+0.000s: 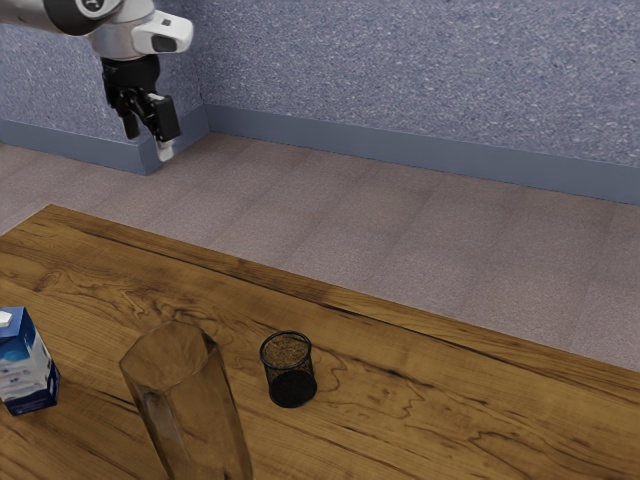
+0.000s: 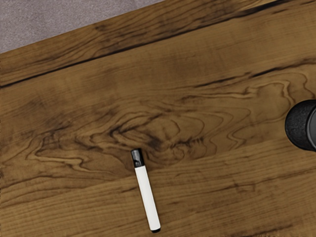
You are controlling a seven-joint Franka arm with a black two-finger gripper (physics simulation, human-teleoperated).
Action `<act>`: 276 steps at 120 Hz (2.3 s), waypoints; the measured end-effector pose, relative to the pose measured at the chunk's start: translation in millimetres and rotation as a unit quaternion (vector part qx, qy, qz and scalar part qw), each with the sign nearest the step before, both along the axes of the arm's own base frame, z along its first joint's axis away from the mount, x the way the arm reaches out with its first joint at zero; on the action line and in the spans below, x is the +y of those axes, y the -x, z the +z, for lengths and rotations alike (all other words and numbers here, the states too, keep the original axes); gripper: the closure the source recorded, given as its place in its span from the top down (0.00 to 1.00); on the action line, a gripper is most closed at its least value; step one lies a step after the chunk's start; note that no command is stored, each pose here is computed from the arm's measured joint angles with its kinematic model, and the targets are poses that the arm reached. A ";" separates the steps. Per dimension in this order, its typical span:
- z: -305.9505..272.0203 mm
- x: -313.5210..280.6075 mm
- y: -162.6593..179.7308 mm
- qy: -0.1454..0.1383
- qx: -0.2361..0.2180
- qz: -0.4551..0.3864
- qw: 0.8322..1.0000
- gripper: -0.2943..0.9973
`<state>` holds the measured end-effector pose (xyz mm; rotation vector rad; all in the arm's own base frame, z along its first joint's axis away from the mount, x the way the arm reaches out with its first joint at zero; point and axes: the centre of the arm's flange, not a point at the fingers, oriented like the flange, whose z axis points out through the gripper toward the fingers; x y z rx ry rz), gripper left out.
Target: Put the marker into the pen holder.
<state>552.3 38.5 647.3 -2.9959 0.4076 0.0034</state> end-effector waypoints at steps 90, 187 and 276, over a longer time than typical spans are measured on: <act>-286.4 69.8 -18.5 0.029 0.119 0.139 0.983 0.77; -402.6 104.4 17.3 0.022 0.020 0.190 0.981 0.64; -401.3 109.7 16.2 0.036 0.016 0.223 0.974 0.25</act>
